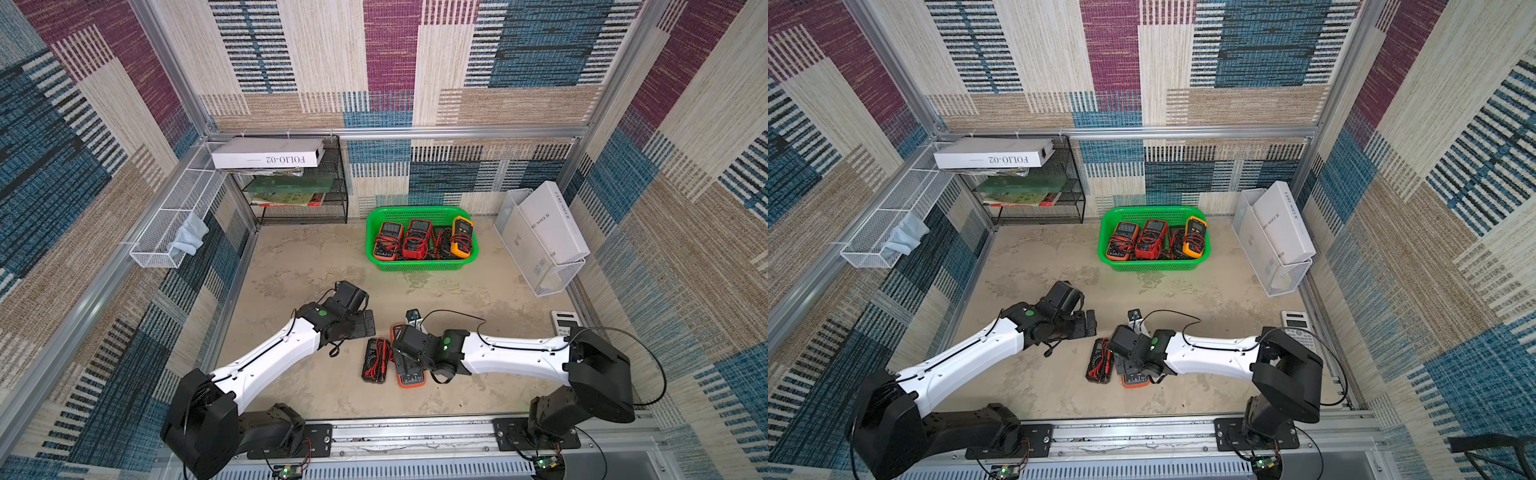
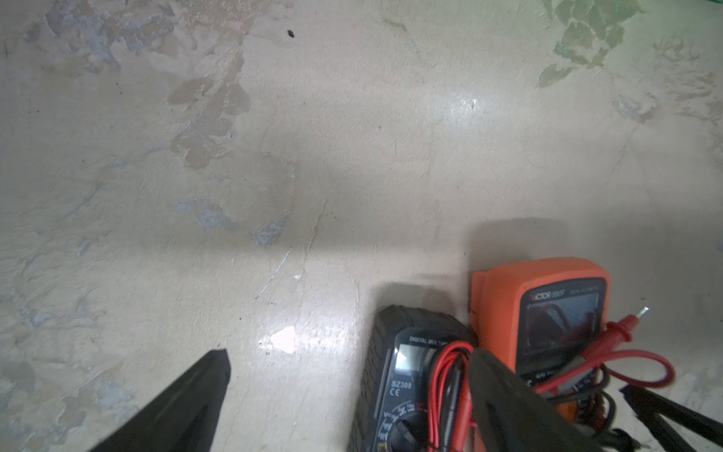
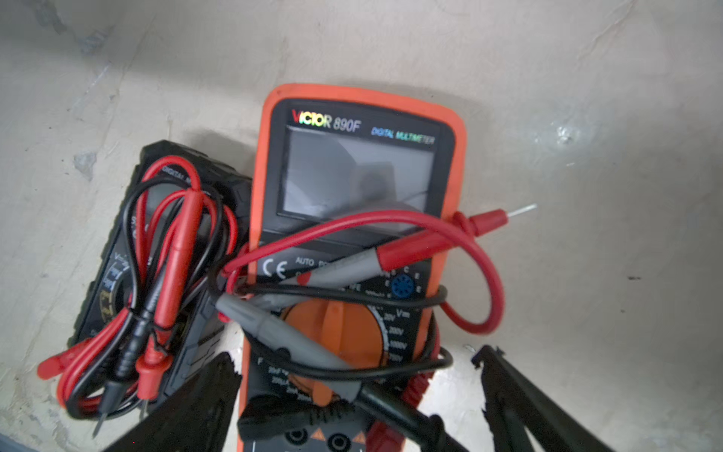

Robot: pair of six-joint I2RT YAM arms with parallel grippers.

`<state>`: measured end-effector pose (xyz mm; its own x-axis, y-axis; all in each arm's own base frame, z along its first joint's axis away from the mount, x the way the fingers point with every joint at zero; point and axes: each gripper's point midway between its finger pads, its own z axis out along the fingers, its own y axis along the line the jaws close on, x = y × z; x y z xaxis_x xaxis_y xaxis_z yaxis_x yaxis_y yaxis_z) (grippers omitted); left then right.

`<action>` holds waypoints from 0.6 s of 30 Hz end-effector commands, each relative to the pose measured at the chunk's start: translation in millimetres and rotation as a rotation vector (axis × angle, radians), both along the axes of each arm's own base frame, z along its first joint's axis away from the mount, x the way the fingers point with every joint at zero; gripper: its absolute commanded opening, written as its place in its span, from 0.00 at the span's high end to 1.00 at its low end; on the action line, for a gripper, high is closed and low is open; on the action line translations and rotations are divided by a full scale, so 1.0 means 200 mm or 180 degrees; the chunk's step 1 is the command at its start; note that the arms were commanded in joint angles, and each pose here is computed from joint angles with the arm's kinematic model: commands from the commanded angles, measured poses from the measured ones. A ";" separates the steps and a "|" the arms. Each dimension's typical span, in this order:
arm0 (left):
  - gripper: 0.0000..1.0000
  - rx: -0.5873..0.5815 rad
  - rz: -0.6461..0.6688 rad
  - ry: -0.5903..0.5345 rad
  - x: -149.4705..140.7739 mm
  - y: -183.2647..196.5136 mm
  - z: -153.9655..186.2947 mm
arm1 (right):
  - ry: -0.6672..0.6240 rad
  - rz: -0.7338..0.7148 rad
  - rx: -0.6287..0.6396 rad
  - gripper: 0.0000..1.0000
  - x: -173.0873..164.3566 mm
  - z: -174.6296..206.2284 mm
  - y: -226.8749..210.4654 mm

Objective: Put the multimeter into the basket
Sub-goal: Pick up the multimeter from the center of the board.

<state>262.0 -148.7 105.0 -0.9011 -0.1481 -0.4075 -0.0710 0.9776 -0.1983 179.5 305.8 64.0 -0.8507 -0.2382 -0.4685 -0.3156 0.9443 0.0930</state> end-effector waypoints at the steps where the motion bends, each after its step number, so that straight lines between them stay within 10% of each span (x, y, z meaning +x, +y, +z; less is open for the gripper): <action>1: 0.00 0.0016 -0.0007 -0.0038 0.01 0.00 0.00 | 0.0005 0.0000 -0.0027 0.00 0.00 -0.01 0.01; 18: 0.00 -0.0017 -0.0016 -0.0061 0.03 -0.01 0.02 | 0.0225 0.0057 -0.0226 0.11 -0.01 -0.22 0.04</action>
<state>264.2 -148.6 104.3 -0.9006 -0.1490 -0.4082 -0.0722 0.9777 -0.1974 179.9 317.9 24.7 -0.8715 -0.2743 -0.4065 -0.3249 0.9438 0.0598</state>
